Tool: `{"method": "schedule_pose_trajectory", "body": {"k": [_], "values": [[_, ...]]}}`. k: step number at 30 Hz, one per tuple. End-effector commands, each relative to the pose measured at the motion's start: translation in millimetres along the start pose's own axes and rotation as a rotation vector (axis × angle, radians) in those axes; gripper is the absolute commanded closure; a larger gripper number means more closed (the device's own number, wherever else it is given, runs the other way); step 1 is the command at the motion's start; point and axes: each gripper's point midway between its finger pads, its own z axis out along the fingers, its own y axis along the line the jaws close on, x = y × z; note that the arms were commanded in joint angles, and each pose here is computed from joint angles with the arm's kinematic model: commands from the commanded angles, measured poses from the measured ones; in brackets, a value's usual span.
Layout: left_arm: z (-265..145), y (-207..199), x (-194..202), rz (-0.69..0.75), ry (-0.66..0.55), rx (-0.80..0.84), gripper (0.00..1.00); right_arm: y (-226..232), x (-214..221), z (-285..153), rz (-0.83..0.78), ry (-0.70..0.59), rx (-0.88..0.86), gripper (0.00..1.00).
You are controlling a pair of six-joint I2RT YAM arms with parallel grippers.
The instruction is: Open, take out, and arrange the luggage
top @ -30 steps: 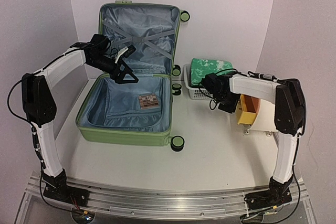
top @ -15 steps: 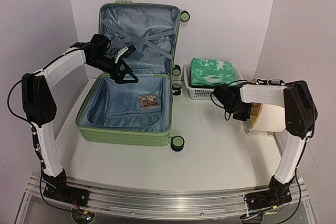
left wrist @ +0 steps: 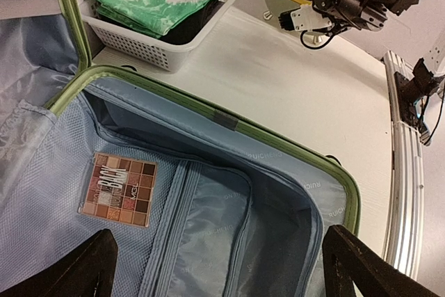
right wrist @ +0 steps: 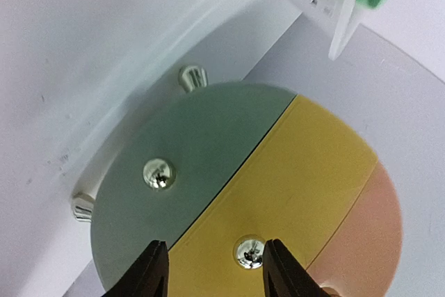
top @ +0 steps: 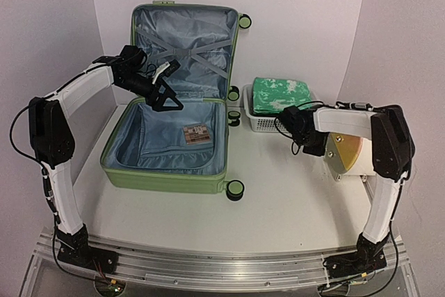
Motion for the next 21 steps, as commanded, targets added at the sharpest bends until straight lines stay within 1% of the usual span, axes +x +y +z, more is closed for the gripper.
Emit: {"method": "schedule_pose_trajectory", "body": {"k": [1,4,8,10,13,18,21], "values": [[-12.0,-7.7,-7.0,0.022,-0.011,-0.003,0.0,18.9,-19.2,6.1,-0.073,-0.005,0.01,0.42],[-11.4,-8.1,-2.9,0.025,0.001,-0.004,0.0,24.1,-18.2,20.6,-0.104,0.01,0.035,0.41],[-10.4,-8.0,-0.9,0.026,0.008,-0.005,0.0,14.4,-13.3,41.6,-0.07,0.063,0.06,0.43],[-9.8,-7.4,-1.2,0.024,0.006,-0.005,0.0,18.6,-11.6,50.0,-0.08,0.079,0.055,0.44],[-9.4,-6.3,-0.5,0.019,0.007,-0.004,0.0,24.4,-13.4,58.4,-0.094,0.077,0.053,0.45],[-8.6,-5.6,1.0,0.015,0.014,-0.005,0.0,19.5,-14.1,64.0,-0.096,0.076,0.062,0.5],[-7.6,-4.6,2.0,0.013,0.017,-0.007,0.0,28.0,-8.8,66.6,-0.114,0.073,0.044,0.51]]}}
